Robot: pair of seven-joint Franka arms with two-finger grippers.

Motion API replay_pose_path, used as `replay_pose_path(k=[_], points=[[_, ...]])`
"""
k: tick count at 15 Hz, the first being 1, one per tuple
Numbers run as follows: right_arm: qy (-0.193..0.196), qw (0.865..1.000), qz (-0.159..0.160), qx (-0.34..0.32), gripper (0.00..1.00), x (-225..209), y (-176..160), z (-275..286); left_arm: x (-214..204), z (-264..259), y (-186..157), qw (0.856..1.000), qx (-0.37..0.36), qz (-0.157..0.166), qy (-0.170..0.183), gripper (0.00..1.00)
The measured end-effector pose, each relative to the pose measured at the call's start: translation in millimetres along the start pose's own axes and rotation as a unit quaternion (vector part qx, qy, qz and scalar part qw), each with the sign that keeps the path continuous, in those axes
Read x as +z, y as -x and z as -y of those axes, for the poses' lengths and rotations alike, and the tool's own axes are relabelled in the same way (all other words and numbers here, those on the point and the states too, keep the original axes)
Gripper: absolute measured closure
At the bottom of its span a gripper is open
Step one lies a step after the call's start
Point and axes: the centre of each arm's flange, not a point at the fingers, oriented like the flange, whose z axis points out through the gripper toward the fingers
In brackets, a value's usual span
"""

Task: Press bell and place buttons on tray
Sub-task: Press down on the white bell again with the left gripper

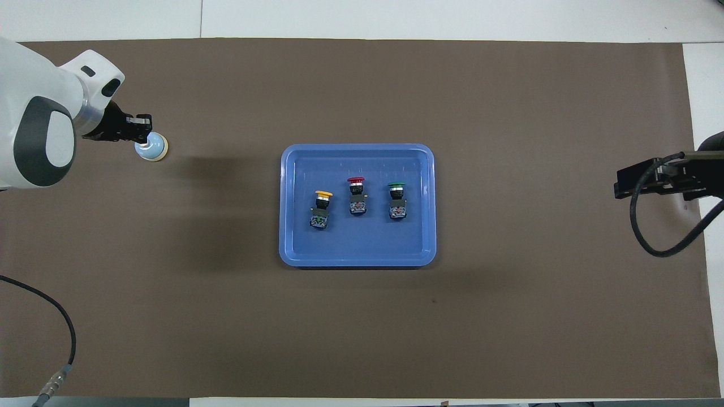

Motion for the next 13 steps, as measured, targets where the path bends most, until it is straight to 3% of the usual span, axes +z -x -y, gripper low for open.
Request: replay_pose_path(k=[5, 13], points=[[0.0, 1.0, 0.0, -0.003, 0.0, 0, 0, 3, 26, 15, -3, 1.0, -0.011, -0.019, 0.001, 0.99], [0.0, 1.0, 0.0, -0.003, 0.0, 0, 0, 3, 49, 22, -5, 1.0, -0.016, -0.016, 0.001, 0.99]])
